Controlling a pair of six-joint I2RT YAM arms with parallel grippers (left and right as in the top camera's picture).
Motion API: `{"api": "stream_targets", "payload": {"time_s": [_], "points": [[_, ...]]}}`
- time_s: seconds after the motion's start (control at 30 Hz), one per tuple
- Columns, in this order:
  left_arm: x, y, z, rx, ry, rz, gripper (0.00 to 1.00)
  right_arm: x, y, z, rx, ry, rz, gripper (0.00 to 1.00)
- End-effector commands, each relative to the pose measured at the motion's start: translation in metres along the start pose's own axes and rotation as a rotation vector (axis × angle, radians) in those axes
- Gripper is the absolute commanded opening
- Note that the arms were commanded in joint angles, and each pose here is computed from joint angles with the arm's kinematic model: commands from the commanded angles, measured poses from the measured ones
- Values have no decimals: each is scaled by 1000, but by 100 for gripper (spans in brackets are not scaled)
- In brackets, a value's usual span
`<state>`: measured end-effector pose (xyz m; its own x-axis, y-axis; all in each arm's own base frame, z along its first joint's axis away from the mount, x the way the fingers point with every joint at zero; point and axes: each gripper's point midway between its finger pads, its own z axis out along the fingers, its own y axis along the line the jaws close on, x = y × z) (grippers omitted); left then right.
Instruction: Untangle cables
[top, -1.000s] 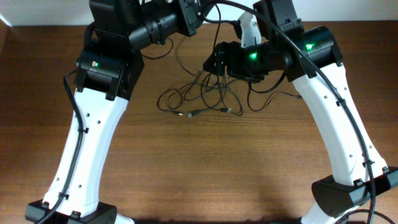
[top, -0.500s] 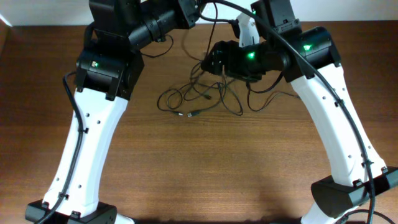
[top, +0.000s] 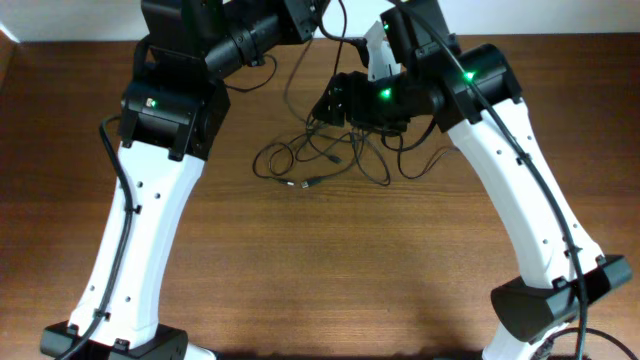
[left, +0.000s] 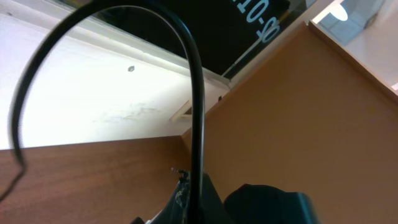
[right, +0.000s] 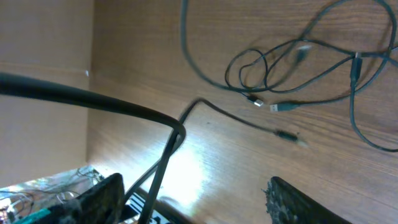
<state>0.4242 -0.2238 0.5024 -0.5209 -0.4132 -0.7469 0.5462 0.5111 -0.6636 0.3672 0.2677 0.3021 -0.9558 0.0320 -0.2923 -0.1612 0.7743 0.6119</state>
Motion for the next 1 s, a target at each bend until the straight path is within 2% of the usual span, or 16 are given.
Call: {"api": "stream_targets", "payload": {"time_s": [0.0,0.3,0.57,0.7,0.87,0.97], "points": [[-17,4,-17,-21,-40,3,0,-2,-8,5,25,2,16,71],[-25,13,-28,-6,-32,-20,0,4,-23,17,82,43,45,70],[-23,13,-30,8,-11,-24,0,-8,-56,14,250,-29,52,70],[-22,36,-39,-59,3,-72,0,-17,-87,2,410,-88,65,70],[-21,67,-55,-152,19,-115,0,-25,-112,-13,519,-131,87,70],[-28,81,-65,-191,10,-66,0,-28,-132,-25,599,-153,108,70]]}}
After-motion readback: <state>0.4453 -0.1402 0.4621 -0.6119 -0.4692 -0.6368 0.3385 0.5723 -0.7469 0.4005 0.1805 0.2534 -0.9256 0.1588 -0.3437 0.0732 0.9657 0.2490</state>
